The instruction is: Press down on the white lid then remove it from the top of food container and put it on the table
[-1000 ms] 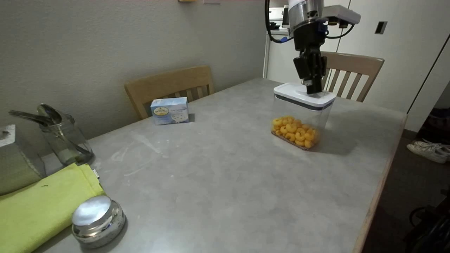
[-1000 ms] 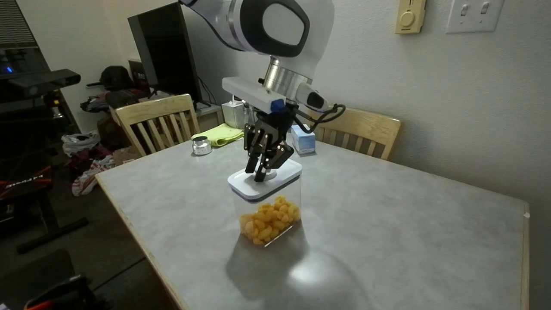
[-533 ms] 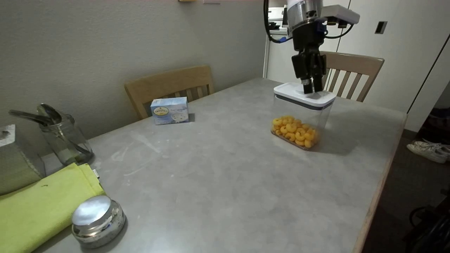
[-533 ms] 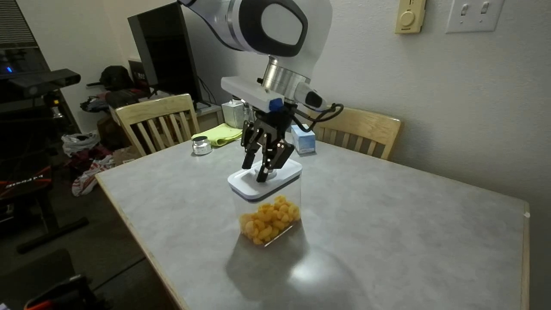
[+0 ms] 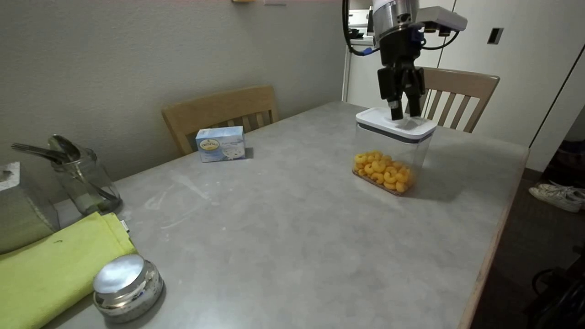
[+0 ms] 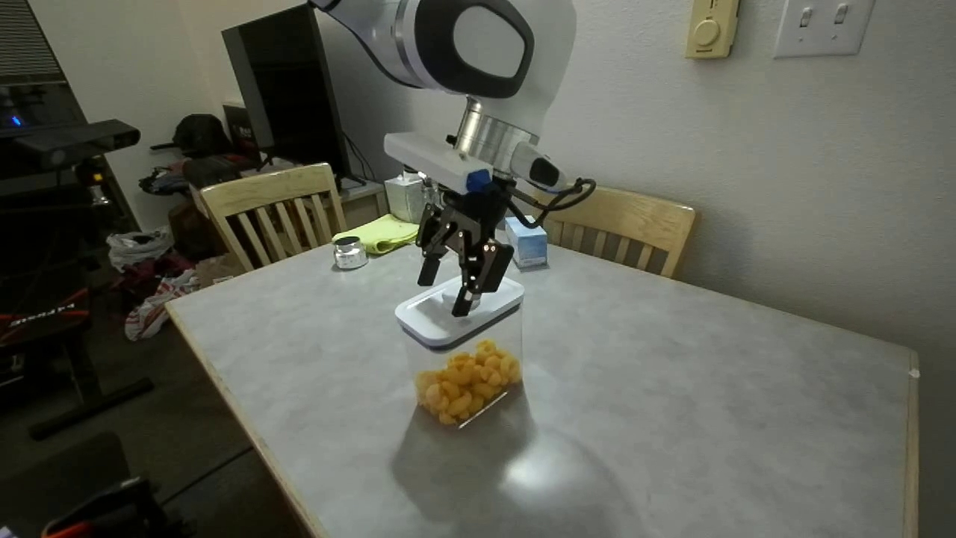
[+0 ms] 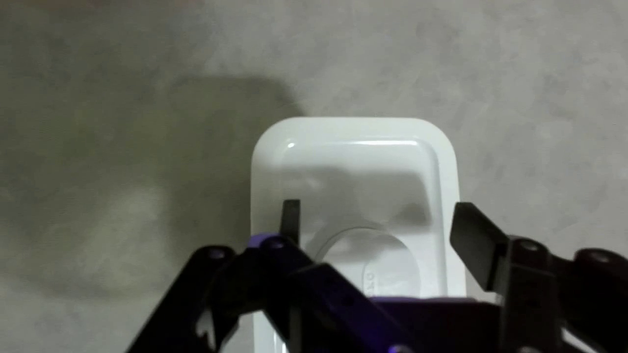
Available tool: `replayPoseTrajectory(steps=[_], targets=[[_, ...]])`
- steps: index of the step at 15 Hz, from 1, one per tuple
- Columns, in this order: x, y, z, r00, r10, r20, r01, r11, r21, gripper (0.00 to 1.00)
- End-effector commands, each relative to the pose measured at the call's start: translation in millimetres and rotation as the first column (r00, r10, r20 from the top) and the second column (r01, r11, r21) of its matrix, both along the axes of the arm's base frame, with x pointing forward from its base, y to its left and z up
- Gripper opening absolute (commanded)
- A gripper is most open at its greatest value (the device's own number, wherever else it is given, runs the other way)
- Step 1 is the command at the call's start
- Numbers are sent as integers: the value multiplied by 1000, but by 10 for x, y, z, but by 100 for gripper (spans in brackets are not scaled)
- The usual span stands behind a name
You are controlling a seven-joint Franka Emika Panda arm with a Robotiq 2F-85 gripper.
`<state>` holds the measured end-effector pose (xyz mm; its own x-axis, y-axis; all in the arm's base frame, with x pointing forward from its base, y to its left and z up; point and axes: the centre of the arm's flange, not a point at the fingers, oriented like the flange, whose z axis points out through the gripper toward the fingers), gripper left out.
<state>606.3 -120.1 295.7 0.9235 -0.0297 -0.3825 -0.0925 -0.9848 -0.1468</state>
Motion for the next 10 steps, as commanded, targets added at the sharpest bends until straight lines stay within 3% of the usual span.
replayPoseTrajectory(steps=[1,3,10], targets=[[47,0,17,1000,-15,2,15,1000,-20,67],[74,1,18,1000,-22,5,22,999,-25,59],[153,10,47,999,-39,15,39,999,-33,68]])
